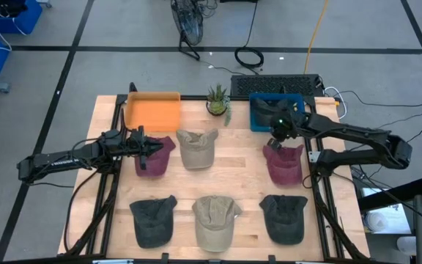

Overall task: Pick & Place hat
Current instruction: Put the top brown cap into the orange bin

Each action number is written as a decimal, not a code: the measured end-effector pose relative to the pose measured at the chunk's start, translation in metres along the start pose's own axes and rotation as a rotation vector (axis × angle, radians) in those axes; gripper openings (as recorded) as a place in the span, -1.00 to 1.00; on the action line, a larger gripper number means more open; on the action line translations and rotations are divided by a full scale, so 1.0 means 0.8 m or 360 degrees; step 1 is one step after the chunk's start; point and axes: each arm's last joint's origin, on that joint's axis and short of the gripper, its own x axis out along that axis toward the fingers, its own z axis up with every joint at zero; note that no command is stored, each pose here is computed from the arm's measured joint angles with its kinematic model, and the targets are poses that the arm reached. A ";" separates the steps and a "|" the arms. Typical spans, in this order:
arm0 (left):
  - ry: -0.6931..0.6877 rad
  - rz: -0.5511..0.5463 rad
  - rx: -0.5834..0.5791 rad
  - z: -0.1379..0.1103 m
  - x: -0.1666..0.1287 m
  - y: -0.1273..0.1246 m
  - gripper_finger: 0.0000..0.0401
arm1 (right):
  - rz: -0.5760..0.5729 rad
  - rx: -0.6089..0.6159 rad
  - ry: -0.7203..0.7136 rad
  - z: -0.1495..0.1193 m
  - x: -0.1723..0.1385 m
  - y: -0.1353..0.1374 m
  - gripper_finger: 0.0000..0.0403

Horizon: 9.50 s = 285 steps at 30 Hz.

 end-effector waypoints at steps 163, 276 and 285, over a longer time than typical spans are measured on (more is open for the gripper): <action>0.0828 0.0024 0.0292 0.065 0.200 -0.011 -0.05 | 0.0557 -0.0561 -0.0908 -0.026 0.024 0.123 -0.61; 0.1848 0.0420 0.0715 0.178 0.081 0.160 -0.96 | 0.0504 -0.0736 -0.0872 -0.049 0.040 0.117 -0.62; 0.1864 0.0440 0.0722 0.133 0.076 0.174 -0.96 | 0.0507 -0.0730 -0.0903 -0.047 0.038 0.117 -0.62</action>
